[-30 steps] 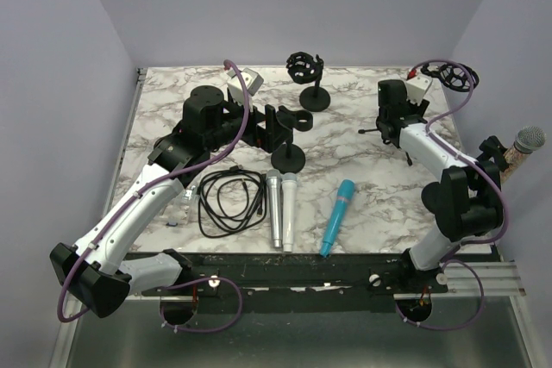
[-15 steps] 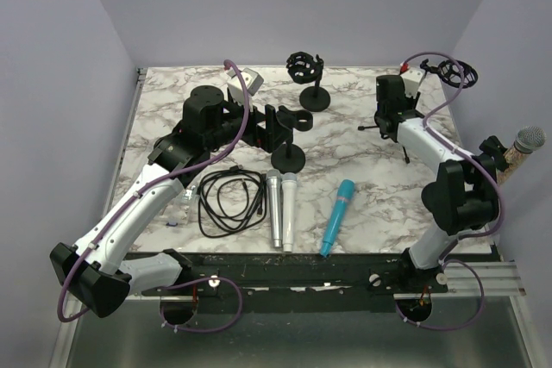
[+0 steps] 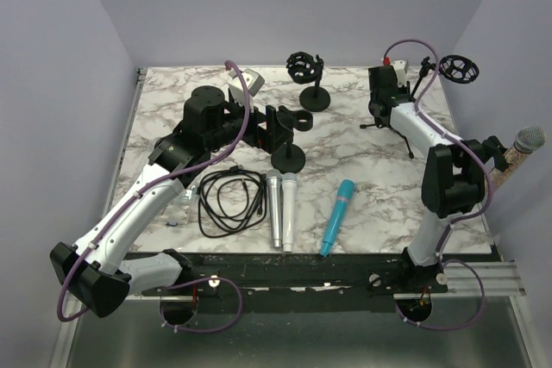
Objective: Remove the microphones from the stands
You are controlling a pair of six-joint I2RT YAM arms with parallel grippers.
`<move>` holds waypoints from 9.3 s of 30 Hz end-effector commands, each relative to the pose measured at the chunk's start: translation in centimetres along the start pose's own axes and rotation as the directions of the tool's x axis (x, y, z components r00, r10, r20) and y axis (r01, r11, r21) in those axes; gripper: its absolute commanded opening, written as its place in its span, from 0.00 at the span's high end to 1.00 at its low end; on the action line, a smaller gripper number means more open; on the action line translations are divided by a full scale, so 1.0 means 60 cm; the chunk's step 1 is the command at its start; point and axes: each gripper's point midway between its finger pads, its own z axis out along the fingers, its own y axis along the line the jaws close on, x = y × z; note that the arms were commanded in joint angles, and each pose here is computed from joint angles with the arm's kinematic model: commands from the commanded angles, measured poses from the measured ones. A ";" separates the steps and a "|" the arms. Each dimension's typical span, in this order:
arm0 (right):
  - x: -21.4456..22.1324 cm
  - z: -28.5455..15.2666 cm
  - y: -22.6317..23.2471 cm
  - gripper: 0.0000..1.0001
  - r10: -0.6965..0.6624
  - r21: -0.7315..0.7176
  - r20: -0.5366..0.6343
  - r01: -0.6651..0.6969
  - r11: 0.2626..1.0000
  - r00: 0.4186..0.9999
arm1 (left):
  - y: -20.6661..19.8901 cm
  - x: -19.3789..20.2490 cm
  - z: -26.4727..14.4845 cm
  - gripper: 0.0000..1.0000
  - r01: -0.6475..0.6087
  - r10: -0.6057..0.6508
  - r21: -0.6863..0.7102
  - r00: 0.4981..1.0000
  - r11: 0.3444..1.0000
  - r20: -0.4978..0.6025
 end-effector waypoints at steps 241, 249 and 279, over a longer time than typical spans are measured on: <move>0.167 -0.268 -0.295 0.04 0.757 0.135 0.047 -0.755 0.641 0.651 | -0.109 0.002 -0.019 0.05 -0.038 0.040 0.191 0.999 0.981 -0.002; 0.198 -0.221 -0.291 0.07 0.768 0.137 0.205 -0.795 0.591 0.607 | -0.104 0.005 -0.016 0.05 -0.044 0.046 0.176 0.999 0.983 -0.007; 0.223 -0.111 -0.267 0.16 0.578 0.279 0.411 -0.701 0.656 0.705 | -0.099 0.040 0.013 0.04 -0.067 0.079 0.155 0.994 0.986 -0.073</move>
